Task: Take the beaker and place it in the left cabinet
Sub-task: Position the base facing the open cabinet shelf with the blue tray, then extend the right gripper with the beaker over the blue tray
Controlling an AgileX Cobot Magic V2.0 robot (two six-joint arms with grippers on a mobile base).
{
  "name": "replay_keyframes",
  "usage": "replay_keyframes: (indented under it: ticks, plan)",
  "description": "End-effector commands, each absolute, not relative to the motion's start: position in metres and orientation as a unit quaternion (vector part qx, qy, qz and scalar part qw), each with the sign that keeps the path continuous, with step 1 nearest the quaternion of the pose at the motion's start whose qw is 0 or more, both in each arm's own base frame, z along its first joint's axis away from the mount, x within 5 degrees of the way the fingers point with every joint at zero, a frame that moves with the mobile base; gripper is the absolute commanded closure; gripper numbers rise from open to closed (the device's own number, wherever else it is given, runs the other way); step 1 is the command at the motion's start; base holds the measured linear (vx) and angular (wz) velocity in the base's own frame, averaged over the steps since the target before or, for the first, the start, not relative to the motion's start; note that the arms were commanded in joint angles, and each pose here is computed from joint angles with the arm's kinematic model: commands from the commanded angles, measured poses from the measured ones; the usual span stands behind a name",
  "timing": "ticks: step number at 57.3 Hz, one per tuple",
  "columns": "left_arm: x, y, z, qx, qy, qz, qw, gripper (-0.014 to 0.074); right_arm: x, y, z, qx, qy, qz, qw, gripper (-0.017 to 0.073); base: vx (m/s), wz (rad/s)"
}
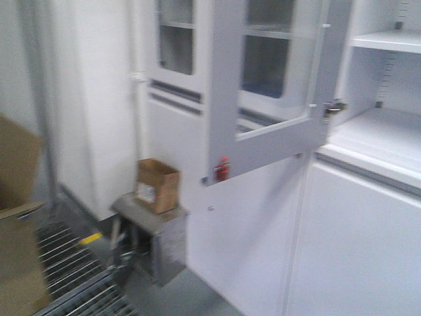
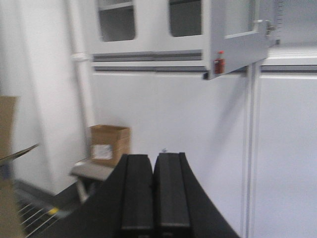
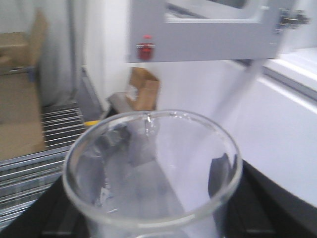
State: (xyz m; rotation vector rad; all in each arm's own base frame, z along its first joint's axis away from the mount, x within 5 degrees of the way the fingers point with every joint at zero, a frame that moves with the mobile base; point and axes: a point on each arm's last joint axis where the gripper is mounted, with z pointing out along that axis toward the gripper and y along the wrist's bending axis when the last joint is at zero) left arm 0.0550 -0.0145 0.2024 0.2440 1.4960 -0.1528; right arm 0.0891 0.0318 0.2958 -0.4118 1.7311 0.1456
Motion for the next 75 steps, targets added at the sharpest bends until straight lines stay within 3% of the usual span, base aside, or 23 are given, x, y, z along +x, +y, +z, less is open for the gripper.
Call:
replay_keyframes:
  ticks: [1, 47, 75]
  plan:
    - [0.0536, -0.014, 0.2054, 0.102, 0.647, -0.077, 0.752, 0.0592, 0.0889, 0.0343, 0.3121, -0.19, 0.72, 0.069, 0.664, 0.0565, 0.43, -0.82]
    - [0.0536, -0.014, 0.2054, 0.102, 0.647, -0.077, 0.752, 0.0592, 0.0889, 0.0343, 0.3121, -0.19, 0.72, 0.069, 0.664, 0.0565, 0.33, -0.66]
    - [0.0536, -0.014, 0.2054, 0.102, 0.647, -0.077, 0.752, 0.0592, 0.0889, 0.0343, 0.3121, -0.19, 0.72, 0.069, 0.664, 0.0565, 0.25, -0.28]
